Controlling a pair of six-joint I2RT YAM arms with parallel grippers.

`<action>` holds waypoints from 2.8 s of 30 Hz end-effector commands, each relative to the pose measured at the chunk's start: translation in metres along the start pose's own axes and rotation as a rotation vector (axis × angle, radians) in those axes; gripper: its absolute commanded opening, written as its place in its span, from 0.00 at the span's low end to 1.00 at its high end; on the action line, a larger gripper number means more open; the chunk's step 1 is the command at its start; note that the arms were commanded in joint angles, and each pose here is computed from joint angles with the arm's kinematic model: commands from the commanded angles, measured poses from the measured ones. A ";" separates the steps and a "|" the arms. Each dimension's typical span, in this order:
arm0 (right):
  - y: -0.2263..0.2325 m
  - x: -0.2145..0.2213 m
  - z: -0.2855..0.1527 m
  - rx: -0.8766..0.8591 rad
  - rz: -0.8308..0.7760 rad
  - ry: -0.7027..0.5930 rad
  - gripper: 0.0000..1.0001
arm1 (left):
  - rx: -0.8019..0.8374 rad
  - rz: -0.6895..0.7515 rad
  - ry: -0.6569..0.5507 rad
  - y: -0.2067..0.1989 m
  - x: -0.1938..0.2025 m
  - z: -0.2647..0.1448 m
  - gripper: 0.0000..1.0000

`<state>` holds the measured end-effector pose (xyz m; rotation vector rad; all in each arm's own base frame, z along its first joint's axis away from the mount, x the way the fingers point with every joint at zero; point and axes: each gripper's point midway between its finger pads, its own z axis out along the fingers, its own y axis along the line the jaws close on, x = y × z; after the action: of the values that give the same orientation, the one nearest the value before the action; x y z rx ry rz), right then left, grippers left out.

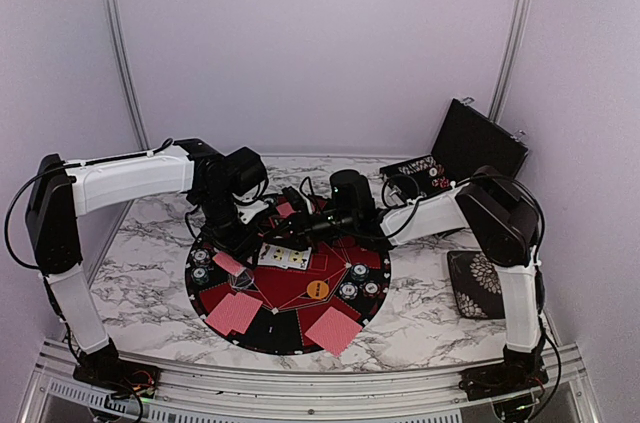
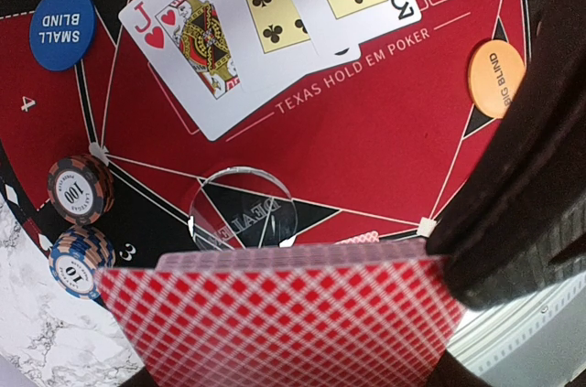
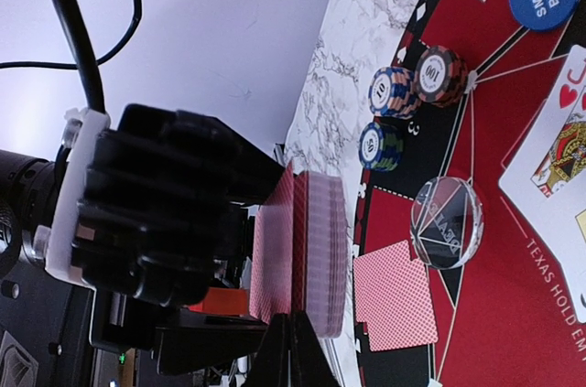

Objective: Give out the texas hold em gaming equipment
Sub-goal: Pick up the poker card from the face-down deck piles, then distribute the poker card in the community card area.

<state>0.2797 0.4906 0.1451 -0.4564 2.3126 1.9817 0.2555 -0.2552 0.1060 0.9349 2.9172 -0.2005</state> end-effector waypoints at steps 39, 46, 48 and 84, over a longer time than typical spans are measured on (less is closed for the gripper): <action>0.022 -0.032 -0.053 -0.057 -0.002 -0.135 0.00 | 0.009 0.007 -0.016 0.000 0.004 -0.012 0.45; 0.024 -0.034 -0.067 -0.064 -0.011 -0.143 0.00 | 0.007 0.007 -0.016 0.001 0.004 -0.012 0.45; 0.022 -0.036 -0.073 -0.061 -0.009 -0.150 0.00 | 0.008 0.008 -0.016 0.001 0.004 -0.012 0.45; -0.085 -0.026 -0.128 0.250 -0.142 0.063 0.00 | 0.001 0.005 -0.023 0.003 0.006 -0.015 0.45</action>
<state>0.3431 0.3661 0.1136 -0.5905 2.3820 1.6861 0.2549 -0.2534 0.1080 0.9304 2.9136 -0.2032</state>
